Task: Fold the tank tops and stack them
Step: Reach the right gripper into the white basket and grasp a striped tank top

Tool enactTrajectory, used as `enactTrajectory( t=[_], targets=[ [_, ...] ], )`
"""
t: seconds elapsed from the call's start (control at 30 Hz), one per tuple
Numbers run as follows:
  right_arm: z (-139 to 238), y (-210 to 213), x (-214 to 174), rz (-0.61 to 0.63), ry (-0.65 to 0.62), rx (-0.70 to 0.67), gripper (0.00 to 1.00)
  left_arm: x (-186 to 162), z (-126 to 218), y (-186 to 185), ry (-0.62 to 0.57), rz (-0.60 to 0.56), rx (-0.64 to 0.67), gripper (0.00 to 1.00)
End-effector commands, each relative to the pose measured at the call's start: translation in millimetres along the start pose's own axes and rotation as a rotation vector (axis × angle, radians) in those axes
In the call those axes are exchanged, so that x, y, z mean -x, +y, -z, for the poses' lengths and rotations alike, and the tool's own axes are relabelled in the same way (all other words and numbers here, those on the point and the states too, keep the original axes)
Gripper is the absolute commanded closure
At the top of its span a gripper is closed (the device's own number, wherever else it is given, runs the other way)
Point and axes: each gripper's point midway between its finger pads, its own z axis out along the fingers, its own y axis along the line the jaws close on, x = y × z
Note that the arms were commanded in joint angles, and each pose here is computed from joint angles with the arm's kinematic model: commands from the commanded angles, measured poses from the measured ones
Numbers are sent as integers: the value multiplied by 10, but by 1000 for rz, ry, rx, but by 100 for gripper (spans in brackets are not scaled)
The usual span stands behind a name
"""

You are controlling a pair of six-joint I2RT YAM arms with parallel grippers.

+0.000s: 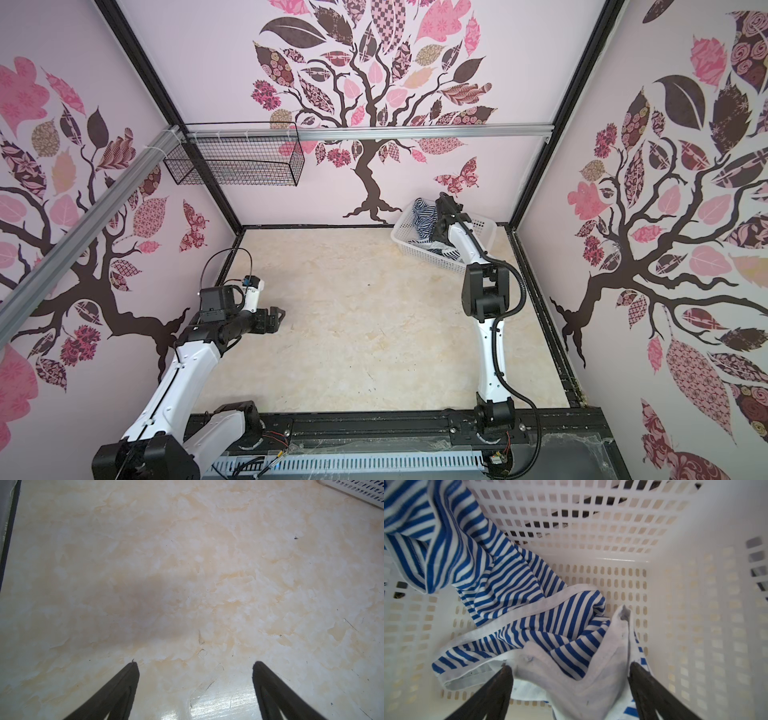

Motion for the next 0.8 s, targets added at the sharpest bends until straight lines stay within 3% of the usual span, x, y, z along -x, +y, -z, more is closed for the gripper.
enactTrajectory(
  t=[0.0,0.17,0.3,0.37,0.5,0.53,0.77],
  targets=[
    [-70,1,-157,15,63,-3,10,21,18,-3,-23,-2,4,10],
    [-130,-41,-257,17,101,-2,11,35,38,16,-33,0,17,10],
    [-159,-50,-283,7,127,25,24,59,48,27,-44,3,24,10],
    [-119,-45,-267,-3,137,49,39,68,41,67,-43,8,45,10],
    [134,-10,-68,-20,82,90,92,71,15,102,-24,13,58,10],
    [212,8,-7,-27,65,106,100,70,9,101,-22,11,56,10],
    [1345,102,803,-117,-200,270,100,85,13,102,-26,9,56,10]
  ],
)
